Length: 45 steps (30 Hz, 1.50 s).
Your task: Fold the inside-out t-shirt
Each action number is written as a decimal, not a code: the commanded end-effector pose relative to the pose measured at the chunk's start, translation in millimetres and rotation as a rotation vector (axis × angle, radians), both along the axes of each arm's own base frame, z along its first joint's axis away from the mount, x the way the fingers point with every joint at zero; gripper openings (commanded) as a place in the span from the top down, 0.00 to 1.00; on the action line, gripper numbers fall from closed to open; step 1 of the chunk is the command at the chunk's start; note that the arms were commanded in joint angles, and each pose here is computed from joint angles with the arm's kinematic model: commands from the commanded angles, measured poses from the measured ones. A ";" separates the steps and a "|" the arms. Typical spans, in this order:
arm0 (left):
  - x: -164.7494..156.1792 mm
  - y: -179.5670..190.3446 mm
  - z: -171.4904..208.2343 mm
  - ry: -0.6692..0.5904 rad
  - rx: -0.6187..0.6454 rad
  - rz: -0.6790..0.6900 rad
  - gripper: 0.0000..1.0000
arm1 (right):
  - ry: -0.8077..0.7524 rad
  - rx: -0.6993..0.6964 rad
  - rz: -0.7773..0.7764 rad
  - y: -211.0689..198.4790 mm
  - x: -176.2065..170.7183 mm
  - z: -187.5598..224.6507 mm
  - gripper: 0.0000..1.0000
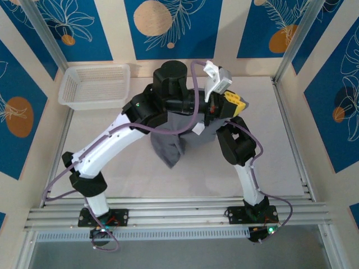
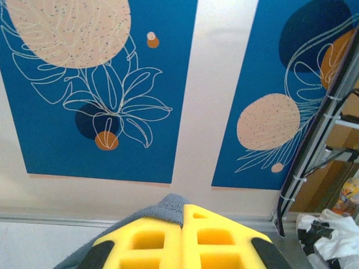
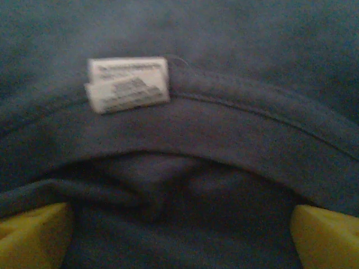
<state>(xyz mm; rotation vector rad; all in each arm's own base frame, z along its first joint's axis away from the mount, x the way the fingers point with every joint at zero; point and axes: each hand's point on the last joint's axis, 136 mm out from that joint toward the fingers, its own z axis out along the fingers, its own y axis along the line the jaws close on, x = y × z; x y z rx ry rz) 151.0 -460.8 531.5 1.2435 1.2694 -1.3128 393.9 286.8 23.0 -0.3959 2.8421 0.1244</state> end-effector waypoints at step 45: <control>281.8 257.3 -386.9 0.730 0.568 1.231 1.00 | -0.932 0.455 0.089 -68.3 -99.1 316.0 1.00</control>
